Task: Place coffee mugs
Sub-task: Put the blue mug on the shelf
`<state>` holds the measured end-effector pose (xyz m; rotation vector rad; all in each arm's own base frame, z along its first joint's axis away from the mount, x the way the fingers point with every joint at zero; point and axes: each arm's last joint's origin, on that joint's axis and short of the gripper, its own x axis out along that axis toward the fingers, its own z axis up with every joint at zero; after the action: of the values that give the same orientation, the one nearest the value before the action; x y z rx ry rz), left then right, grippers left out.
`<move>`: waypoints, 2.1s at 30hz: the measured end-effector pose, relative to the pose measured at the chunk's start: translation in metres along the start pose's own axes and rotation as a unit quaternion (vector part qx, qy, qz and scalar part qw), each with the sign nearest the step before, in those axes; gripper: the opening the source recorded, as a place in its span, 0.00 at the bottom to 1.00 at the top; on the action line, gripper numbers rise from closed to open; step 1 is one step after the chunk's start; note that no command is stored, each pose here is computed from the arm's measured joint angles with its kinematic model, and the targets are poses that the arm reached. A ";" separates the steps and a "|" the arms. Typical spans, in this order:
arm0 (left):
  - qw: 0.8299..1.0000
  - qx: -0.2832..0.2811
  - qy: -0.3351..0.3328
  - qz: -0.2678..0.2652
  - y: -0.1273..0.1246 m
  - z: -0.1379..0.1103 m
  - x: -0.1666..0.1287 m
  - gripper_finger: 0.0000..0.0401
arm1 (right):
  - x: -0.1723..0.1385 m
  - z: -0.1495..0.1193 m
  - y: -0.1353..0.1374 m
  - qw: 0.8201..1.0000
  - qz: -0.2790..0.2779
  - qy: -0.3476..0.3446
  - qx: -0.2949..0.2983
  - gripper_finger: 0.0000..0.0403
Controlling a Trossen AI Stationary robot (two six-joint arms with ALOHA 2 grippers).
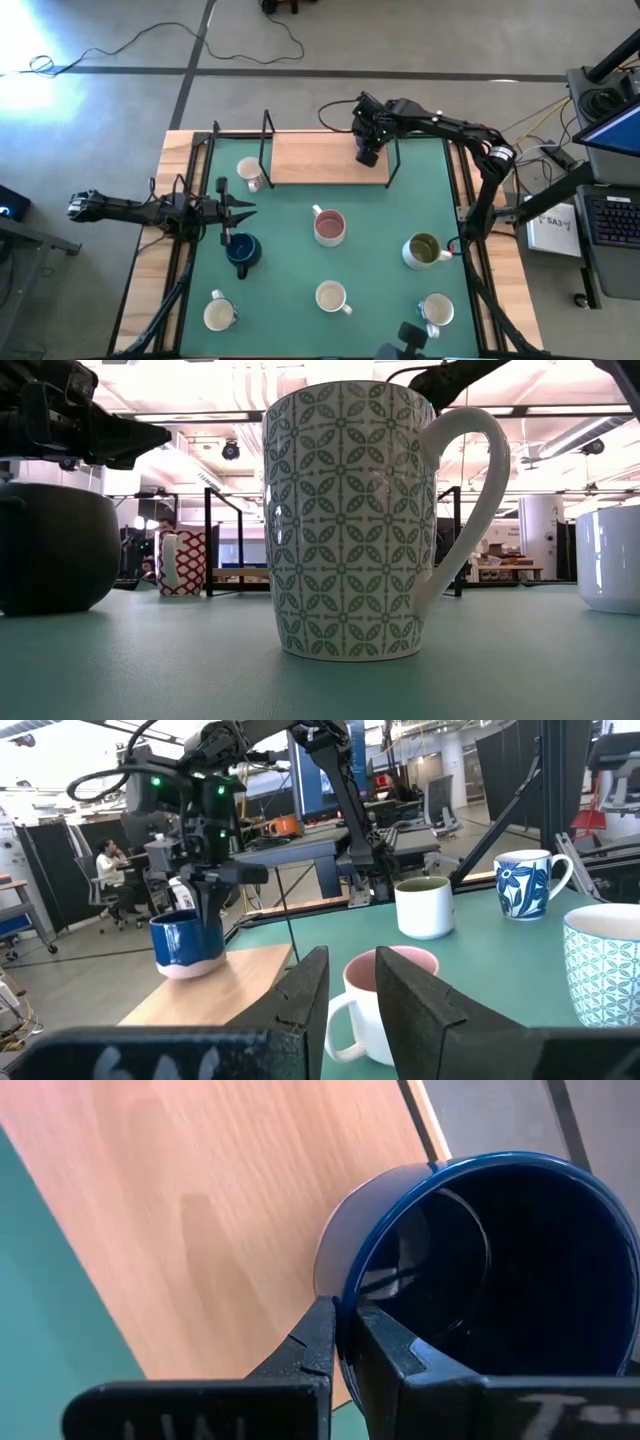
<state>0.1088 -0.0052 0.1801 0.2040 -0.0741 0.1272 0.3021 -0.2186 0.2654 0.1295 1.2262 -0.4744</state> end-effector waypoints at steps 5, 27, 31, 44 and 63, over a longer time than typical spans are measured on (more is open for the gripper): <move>1.000 0.000 0.000 0.000 0.000 0.000 0.000 0.17 | 0.008 0.002 -0.001 1.000 0.001 0.006 -0.008 0.03; 1.000 0.000 0.000 0.000 0.000 0.000 0.000 0.17 | -0.005 -0.002 -0.003 1.000 0.006 0.028 -0.007 0.03; 1.000 0.000 0.000 0.000 0.000 0.000 0.000 0.17 | -0.001 -0.001 -0.003 1.000 0.006 0.029 -0.008 0.03; 1.000 0.000 0.000 0.000 0.000 0.000 0.000 0.17 | 0.002 0.000 -0.002 0.999 0.009 0.031 -0.008 0.05; 1.000 0.000 0.000 0.000 0.000 0.000 0.000 0.17 | -0.033 0.005 -0.002 1.000 0.018 0.021 0.013 0.25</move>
<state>0.1088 -0.0052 0.1800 0.2041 -0.0743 0.1270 0.2972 -0.2132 0.2986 0.1830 1.2572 -0.4586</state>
